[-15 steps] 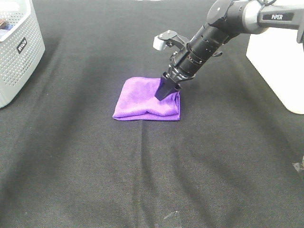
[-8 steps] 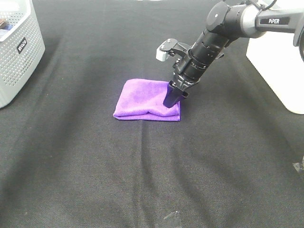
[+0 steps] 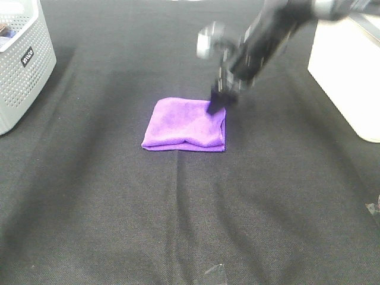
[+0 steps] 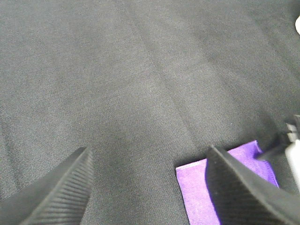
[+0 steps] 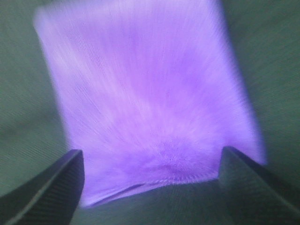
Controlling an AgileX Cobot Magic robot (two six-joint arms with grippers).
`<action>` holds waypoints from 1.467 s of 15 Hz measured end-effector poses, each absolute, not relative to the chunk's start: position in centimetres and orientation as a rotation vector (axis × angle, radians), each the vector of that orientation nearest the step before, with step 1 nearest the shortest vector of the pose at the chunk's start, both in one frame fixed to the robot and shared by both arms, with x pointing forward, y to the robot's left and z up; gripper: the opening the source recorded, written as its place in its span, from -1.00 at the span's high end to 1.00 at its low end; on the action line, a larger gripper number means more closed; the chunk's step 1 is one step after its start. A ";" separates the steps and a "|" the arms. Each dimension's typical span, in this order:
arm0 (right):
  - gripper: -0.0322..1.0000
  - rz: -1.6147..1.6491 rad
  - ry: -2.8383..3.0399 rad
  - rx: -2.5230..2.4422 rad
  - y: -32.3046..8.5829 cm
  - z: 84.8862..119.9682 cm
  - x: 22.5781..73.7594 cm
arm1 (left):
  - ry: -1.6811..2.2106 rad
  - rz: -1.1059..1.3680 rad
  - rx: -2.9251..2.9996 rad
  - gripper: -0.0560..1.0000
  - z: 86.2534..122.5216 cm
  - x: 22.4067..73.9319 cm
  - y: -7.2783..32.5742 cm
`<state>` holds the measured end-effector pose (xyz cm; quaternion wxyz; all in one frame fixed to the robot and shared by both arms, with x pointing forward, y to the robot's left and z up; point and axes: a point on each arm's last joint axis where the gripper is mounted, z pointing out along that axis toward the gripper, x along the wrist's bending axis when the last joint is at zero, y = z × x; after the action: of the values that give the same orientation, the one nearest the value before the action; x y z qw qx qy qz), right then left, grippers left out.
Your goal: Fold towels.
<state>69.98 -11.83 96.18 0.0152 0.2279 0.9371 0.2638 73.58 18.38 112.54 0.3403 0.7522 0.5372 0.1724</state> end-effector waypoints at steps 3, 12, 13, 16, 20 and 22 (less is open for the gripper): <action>-0.60 0.810 2.782 1.006 -12.8 102.4 68.6 | 1.417 0.507 1.973 -0.66 112.6 73.7 19.0; -0.61 0.715 2.139 1.806 -27.5 114.6 63.3 | 1.704 0.573 1.915 -0.72 117.7 66.0 30.3; -0.61 0.745 2.119 1.806 -27.5 116.1 60.9 | 1.719 0.574 1.922 -0.72 118.4 63.9 30.8; -0.61 0.763 2.115 1.807 -27.5 117.6 52.7 | 1.715 0.573 1.918 -0.72 120.6 56.1 30.6; -0.61 0.804 2.088 1.783 -27.6 116.2 40.4 | 1.699 0.595 1.903 -0.72 120.2 43.7 30.0; -0.61 0.842 2.056 1.743 -27.7 115.5 36.5 | 1.683 0.620 1.887 -0.72 118.6 38.3 29.8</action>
<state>36.45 -27.66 115.48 0.1582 0.6096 0.7188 0.2945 38.35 29.76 118.60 0.2660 0.6986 0.6232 0.2296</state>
